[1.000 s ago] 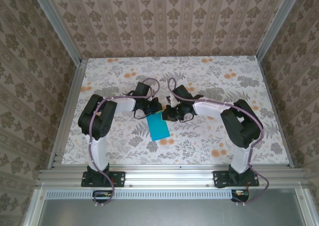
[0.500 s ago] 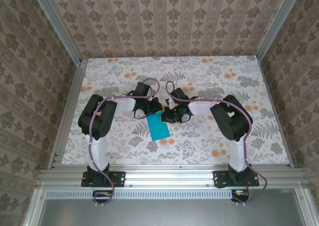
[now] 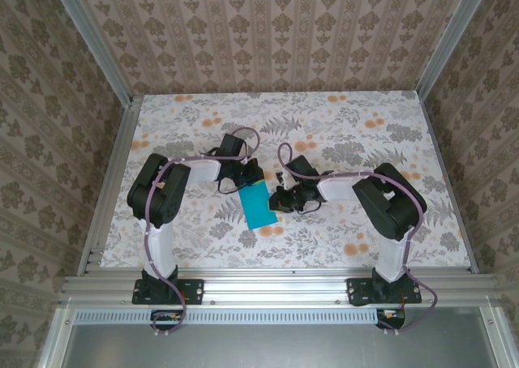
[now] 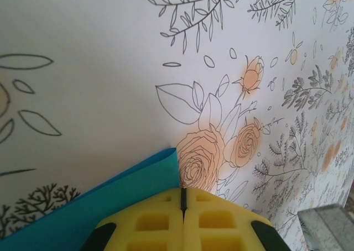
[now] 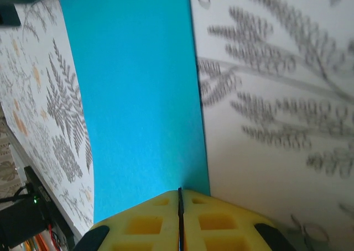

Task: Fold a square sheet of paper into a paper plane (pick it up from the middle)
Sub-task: Fold the square sheet of paper in half at the center of the table, then rotate the square sheet of paper at the center of the table.

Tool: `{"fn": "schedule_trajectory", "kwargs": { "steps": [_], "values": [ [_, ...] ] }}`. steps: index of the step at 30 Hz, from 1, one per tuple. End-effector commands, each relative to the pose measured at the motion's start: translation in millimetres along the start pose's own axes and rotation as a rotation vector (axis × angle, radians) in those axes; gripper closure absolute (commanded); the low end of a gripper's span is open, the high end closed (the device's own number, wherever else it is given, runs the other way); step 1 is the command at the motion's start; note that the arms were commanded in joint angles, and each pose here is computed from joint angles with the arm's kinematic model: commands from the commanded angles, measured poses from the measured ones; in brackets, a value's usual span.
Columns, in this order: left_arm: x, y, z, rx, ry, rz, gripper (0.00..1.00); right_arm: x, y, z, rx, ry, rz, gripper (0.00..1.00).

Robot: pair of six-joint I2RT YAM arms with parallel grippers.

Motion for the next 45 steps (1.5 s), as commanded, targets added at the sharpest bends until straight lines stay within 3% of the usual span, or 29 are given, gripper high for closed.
{"fn": "schedule_trajectory", "kwargs": {
  "steps": [1,7,10,13,16,21,27,32,45],
  "values": [
    [76.3,19.1,8.2,0.006,-0.089,-0.254,0.95,-13.0,2.3,65.0,0.187,0.106,0.042,0.9],
    [68.5,16.7,6.4,0.005,-0.074,-0.242,0.95,-8.2,-9.2,82.7,0.216,0.075,0.077,0.9],
    [56.0,12.7,3.4,0.003,-0.057,-0.214,0.95,0.8,-23.4,70.1,0.171,0.024,0.105,0.9],
    [26.2,1.7,-3.9,-0.002,-0.017,-0.158,0.92,18.6,-44.0,37.3,0.049,-0.051,0.132,0.88],
    [-11.3,-18.5,-12.5,-0.03,0.035,-0.094,0.83,31.0,-58.3,4.9,-0.057,-0.116,0.171,0.84],
    [-55.6,-63.0,-26.8,-0.111,0.084,-0.025,0.6,31.4,-61.2,-39.4,-0.135,-0.204,0.296,0.79],
    [-26.6,-114.4,-43.8,-0.241,-0.011,-0.073,0.46,31.8,-41.2,-81.5,-0.133,-0.265,0.365,0.74],
    [12.3,-139.6,-32.6,-0.278,-0.105,-0.097,0.41,28.7,-10.8,-95.2,-0.075,-0.305,0.396,0.7],
    [58.0,-138.5,16.3,-0.217,-0.194,-0.088,0.38,3.9,27.9,-109.3,-0.037,-0.235,0.454,0.71]
  ]
}}
Point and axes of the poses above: each hand's point on the last joint's axis, 136 mm out from that joint toward the fingers, its own y axis out along the fingers, its own x axis along the line the jaws close on, z = x × y, the point moved 2 cm from there along -y, back along the fingers, and after that the axes turned 12 degrees about -y, right-handed, at the moved point
